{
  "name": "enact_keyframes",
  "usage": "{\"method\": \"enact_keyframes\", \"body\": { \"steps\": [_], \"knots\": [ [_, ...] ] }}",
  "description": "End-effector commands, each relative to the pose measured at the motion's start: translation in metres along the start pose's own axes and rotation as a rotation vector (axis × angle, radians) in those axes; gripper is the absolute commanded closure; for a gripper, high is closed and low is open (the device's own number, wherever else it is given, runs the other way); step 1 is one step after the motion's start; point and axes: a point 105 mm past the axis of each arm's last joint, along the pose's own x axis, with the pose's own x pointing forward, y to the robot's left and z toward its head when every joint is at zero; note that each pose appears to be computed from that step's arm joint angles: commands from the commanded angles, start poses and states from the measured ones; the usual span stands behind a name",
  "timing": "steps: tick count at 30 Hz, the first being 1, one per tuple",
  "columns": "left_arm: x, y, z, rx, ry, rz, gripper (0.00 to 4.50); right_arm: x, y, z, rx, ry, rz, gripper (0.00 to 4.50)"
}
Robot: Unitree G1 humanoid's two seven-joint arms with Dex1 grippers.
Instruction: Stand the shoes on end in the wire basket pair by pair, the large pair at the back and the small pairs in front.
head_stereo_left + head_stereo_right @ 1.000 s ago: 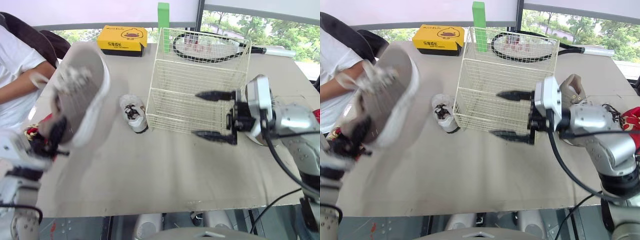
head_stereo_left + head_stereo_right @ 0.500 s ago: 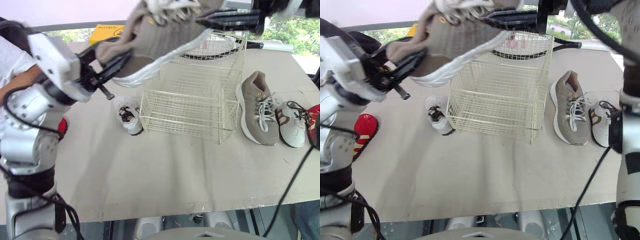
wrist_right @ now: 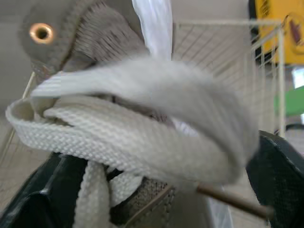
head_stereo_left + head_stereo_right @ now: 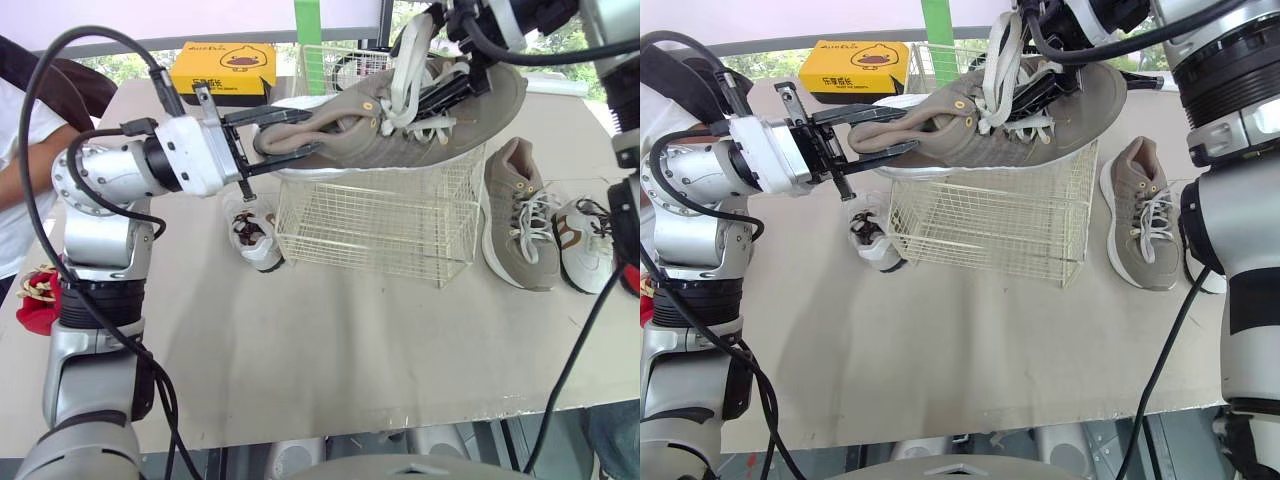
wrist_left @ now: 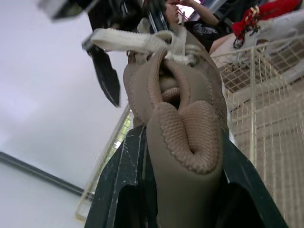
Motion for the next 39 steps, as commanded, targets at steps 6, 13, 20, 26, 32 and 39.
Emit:
{"method": "enact_keyframes", "body": {
  "steps": [6, 13, 20, 26, 32, 39],
  "knots": [
    [-0.01, 0.039, 0.027, 0.297, -0.047, 0.129, 3.59, -0.018, 0.001, 0.003, -0.076, -0.015, -0.017, 3.8],
    [-0.052, 0.09, 0.016, -0.293, -0.083, 0.527, 0.54, -0.039, -0.012, 0.011, 0.018, -0.198, -0.192, 4.5],
    [-0.097, 0.058, -0.014, -1.082, -0.092, 0.787, 0.19, -0.068, -0.018, 0.033, 0.281, -0.525, -0.308, 4.5],
    [-0.039, -0.007, 0.008, -1.375, -0.13, 0.575, 0.19, -0.049, 0.001, 0.042, 0.407, -0.66, -0.288, 4.5],
    [0.004, -0.004, 0.017, -1.492, -0.267, 0.537, 0.19, -0.03, 0.025, 0.05, 0.481, -0.722, -0.236, 4.5],
    [0.016, 0.023, 0.008, -1.542, -0.374, 0.555, 1.02, -0.021, 0.042, 0.042, 0.512, -0.712, -0.247, 4.5]
  ]
}}
